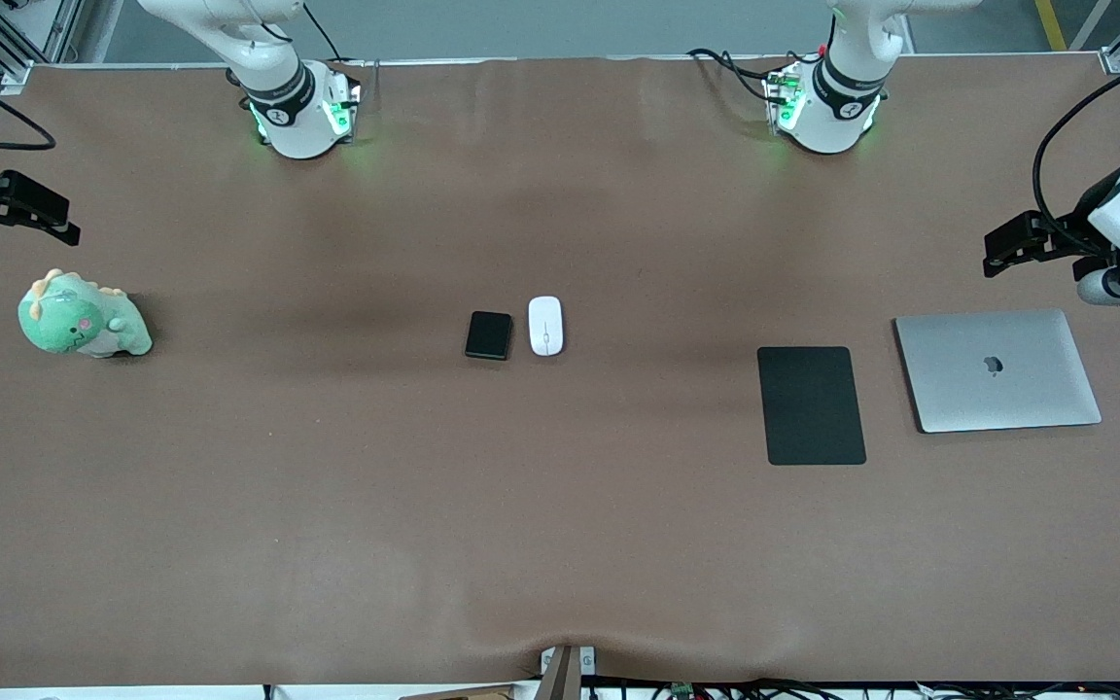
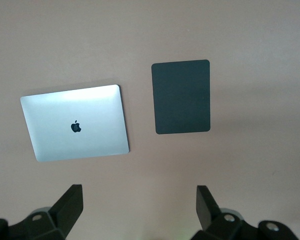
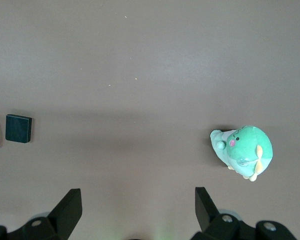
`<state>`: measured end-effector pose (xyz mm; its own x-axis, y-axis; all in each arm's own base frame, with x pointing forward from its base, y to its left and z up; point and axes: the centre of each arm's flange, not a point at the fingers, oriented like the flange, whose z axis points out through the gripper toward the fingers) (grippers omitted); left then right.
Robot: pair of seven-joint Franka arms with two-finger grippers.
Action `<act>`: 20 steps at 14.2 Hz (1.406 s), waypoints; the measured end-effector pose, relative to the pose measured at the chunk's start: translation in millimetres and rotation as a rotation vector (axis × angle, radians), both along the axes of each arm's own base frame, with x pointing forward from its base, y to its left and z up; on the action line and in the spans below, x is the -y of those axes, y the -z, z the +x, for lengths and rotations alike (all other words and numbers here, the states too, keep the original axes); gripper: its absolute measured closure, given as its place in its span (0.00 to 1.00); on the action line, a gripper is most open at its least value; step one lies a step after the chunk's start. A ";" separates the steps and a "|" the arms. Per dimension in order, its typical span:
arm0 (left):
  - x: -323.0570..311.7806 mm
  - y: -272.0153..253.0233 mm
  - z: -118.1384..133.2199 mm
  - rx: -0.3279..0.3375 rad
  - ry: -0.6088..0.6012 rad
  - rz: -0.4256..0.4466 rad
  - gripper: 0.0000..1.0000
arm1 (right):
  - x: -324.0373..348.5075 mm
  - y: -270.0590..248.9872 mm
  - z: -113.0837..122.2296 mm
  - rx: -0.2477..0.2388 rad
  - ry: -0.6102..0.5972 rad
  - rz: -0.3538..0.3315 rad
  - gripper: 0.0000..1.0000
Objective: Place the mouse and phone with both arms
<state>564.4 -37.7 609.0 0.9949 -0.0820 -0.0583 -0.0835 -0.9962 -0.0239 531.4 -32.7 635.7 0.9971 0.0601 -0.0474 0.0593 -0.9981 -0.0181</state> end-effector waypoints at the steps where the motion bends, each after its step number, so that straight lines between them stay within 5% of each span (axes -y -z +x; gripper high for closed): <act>1: 0.0 0.0 0.0 0.000 0.000 0.000 0.00 | 0.2 0.0 0.0 0.000 0.000 0.000 0.00; 15: 8.6 7.1 1.5 -0.013 -0.038 -0.011 0.00 | 1.4 2.2 1.2 -0.004 0.003 0.000 0.00; 20: 36.3 14.4 4.0 -0.027 -0.108 -0.080 0.00 | 1.4 2.3 1.2 -0.004 0.003 0.000 0.00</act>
<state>568.4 -74.0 594.5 0.9964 0.0197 -0.0824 0.0245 -0.9981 0.0573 532.5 -34.1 633.5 0.9970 0.0575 -0.0517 0.0566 -0.9982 -0.0187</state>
